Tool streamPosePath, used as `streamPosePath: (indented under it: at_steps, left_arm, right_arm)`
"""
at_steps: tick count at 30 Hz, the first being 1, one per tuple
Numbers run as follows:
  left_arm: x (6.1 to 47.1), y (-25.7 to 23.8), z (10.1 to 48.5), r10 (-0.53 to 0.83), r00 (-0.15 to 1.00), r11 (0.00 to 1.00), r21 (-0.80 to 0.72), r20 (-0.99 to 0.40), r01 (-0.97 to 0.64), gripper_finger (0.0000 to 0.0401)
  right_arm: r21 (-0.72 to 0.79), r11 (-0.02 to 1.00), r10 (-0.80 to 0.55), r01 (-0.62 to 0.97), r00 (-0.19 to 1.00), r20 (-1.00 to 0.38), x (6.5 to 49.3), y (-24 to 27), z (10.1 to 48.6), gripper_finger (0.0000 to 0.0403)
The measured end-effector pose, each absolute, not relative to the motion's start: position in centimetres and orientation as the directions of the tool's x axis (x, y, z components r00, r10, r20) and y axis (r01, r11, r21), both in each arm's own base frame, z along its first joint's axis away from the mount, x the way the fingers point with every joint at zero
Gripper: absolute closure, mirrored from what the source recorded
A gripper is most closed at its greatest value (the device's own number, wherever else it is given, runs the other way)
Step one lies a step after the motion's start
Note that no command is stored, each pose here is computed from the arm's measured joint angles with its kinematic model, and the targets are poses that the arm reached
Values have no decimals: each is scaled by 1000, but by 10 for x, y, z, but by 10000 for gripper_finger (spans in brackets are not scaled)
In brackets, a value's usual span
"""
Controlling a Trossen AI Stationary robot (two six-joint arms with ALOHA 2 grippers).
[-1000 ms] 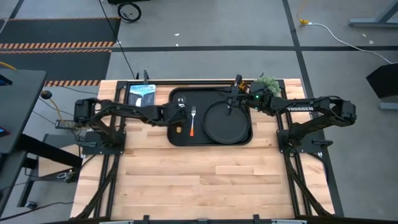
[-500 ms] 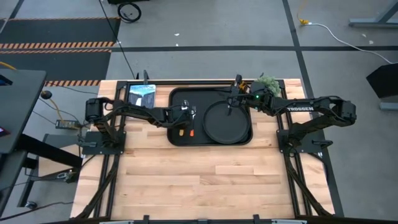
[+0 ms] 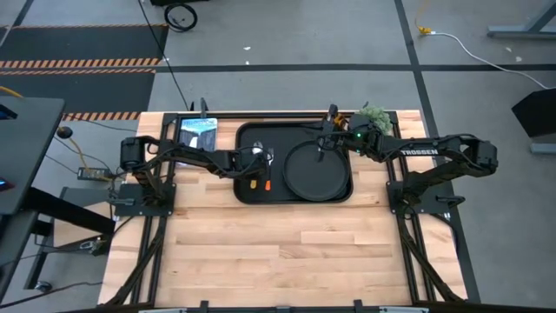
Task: Pick and place plate/cup/fork/spoon on tray
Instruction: Put the yellow spoon on the black tray to the left side of the orange fork, then return to Home Position
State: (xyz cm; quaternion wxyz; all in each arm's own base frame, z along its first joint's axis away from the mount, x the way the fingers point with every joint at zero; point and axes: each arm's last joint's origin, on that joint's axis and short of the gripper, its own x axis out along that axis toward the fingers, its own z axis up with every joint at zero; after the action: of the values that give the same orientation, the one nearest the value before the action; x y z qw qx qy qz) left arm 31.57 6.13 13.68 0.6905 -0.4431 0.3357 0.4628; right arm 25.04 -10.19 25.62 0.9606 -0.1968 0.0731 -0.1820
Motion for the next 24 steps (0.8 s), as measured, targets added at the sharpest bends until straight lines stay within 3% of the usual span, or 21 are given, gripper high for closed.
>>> streamPosePath:
  at_steps: [5,9,17,21,24]
  left_arm:
    - [315,61,141,352,353,203,-298,-867,-933,263]
    - [313,61,156,359,398,280,-309,-845,-909,255]
    - [297,62,212,395,548,602,-243,-737,-760,259]
    - [292,60,237,407,638,818,-51,-654,-573,259]
    - [292,56,252,410,708,896,109,-575,-430,259]
  right_arm:
    - [-398,863,-365,311,928,-68,250,-102,256,353]
    - [-364,894,-304,261,950,-65,251,-101,257,353]
    - [-241,969,-83,59,993,-88,242,-116,254,353]
    - [-106,993,40,-49,995,-87,234,-126,253,353]
    - [14,998,63,-62,993,-103,226,-131,254,353]
